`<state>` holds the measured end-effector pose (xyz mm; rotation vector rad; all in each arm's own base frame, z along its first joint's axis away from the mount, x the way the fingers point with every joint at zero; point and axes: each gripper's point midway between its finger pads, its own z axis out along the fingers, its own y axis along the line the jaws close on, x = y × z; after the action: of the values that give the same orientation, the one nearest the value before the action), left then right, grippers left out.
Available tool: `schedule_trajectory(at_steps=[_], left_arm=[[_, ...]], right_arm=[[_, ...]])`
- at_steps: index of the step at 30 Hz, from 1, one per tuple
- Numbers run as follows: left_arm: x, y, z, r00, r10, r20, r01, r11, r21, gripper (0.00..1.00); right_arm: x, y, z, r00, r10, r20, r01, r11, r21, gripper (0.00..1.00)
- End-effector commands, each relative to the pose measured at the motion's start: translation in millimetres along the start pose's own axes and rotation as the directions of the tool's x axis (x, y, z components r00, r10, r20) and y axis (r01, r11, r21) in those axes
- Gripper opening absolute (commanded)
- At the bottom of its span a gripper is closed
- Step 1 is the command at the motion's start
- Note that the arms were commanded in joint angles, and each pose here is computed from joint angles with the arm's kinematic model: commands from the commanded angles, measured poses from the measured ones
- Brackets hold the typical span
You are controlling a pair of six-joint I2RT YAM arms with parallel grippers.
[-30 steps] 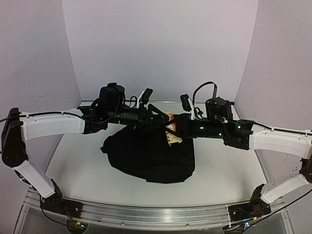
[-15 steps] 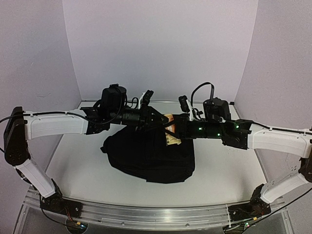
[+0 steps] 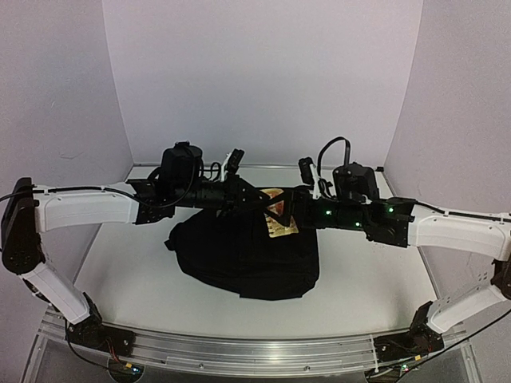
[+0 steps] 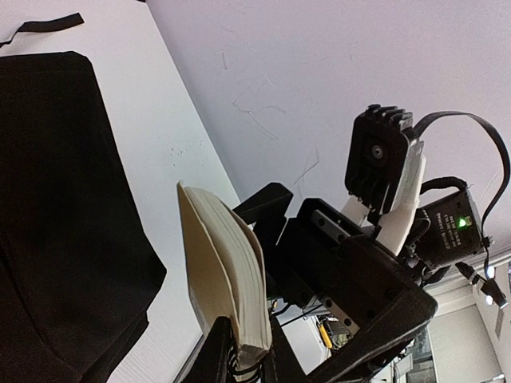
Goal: Pack the student bag
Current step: Pick up the stationery from the center of the board.
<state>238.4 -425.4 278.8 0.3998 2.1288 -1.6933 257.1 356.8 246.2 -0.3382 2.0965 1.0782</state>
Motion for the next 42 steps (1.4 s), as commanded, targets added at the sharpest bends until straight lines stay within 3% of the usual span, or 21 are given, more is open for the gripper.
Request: schedule_trajectory(at_steps=[1, 7, 13, 18, 27, 31, 32, 35, 39, 42], left_arm=[[-11.5, -29.7, -29.7, 0.988, 0.13, 0.088, -0.131, 0.991, -0.002, 0.0], [-6.9, -50.9, -51.9, 0.966, 0.234, 0.105, -0.239, 0.971, 0.029, 0.0], [-1.8, -78.3, -68.6, 0.941, 0.316, 0.123, -0.329, 0.938, 0.107, 0.0], [3.5, -97.3, -77.4, 0.922, 0.364, 0.134, -0.384, 0.906, 0.179, 0.0], [5.4, -107.2, -80.0, 0.912, 0.384, 0.145, -0.408, 0.885, 0.225, 0.0], [2.0, -101.7, -78.3, 0.917, 0.37, 0.152, -0.394, 0.898, 0.196, 0.01], [1.3, -99.4, -77.5, 0.918, 0.366, 0.152, -0.39, 0.901, 0.187, 0.11], [2.0, -93.1, -75.0, 0.924, 0.356, 0.14, -0.376, 0.911, 0.168, 0.32], [4.0, -81.7, -68.1, 0.937, 0.332, 0.108, -0.345, 0.927, 0.145, 0.64], [8.1, -80.3, -62.3, 0.943, 0.323, 0.077, -0.331, 0.929, 0.165, 0.72]], right_arm=[[-27.6, 14.7, -20.8, 0.997, 0.004, 0.078, 0.002, 0.997, -0.074, 0.98], [-25.3, 26.5, -26.0, 1.0, 0.006, 0.003, -0.005, 0.97, -0.245, 0.98], [-16.2, 63.3, -35.3, 0.997, -0.02, -0.076, -0.017, 0.891, -0.454, 0.98], [-15.2, 81.1, -44.8, 0.995, -0.037, -0.097, -0.023, 0.838, -0.545, 0.95], [-14.7, 86.5, -45.5, 0.993, -0.029, -0.113, -0.042, 0.817, -0.575, 0.55], [-20.3, 86.6, -46.4, 0.996, -0.019, -0.087, -0.034, 0.824, -0.566, 0.21], [-24.6, 85.9, -48.0, 0.998, -0.012, -0.066, -0.027, 0.83, -0.557, 0.12], [-40.0, 83.8, -53.7, 1.0, 0.023, 0.016, -0.011, 0.848, -0.529, 0.02], [-52.4, 92.1, -65.3, 0.997, 0.046, 0.066, -0.002, 0.831, -0.556, 0.0], [-55.2, 95.2, -68.2, 0.996, 0.049, 0.074, 0.001, 0.824, -0.566, 0.0]])
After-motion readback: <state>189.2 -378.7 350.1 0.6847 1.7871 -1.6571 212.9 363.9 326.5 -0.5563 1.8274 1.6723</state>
